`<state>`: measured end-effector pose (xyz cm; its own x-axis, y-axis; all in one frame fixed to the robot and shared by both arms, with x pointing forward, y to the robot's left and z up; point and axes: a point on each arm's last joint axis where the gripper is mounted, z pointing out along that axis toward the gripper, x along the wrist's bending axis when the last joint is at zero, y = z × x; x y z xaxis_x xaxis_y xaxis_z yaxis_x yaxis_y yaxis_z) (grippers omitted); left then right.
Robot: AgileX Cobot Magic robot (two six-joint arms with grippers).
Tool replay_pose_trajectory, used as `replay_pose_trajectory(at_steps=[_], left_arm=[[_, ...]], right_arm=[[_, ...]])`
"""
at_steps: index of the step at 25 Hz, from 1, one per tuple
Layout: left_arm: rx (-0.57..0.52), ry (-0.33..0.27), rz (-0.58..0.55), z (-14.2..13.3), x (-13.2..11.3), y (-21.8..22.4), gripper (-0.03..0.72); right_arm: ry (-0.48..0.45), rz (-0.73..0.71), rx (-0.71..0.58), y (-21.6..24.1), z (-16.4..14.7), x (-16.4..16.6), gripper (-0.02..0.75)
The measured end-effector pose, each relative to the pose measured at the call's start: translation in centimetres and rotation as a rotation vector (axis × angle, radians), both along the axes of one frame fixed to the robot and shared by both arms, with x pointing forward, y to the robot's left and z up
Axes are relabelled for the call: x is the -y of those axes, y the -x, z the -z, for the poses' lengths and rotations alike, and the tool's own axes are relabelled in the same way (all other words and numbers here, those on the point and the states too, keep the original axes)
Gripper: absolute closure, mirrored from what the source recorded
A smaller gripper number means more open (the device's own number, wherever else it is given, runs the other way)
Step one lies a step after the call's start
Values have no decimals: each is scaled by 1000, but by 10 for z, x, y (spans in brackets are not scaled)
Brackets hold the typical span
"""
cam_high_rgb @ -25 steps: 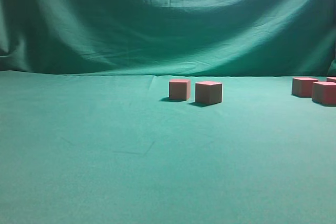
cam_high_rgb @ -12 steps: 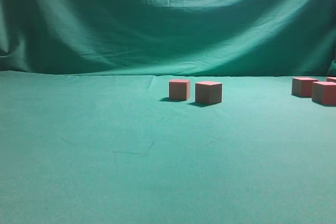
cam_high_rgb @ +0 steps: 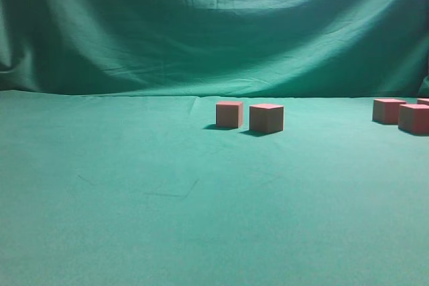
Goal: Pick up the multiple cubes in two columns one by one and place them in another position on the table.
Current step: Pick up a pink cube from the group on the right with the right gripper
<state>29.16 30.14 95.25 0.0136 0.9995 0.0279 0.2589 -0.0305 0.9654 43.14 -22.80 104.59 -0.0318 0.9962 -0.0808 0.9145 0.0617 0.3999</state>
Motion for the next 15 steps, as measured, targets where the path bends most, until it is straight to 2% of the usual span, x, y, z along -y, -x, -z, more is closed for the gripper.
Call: replay_pose_trajectory(at_steps=[2, 10, 15], left_arm=[[0, 0, 0, 0, 0, 0, 688], [0, 0, 0, 0, 0, 0, 688], [0, 0, 0, 0, 0, 0, 688]], right_arm=[[-30, -8, -1, -5, 3, 4, 172], [8, -11, -145, -36, 47, 5, 172], [9, -14, -185, -50, 70, 0, 172]])
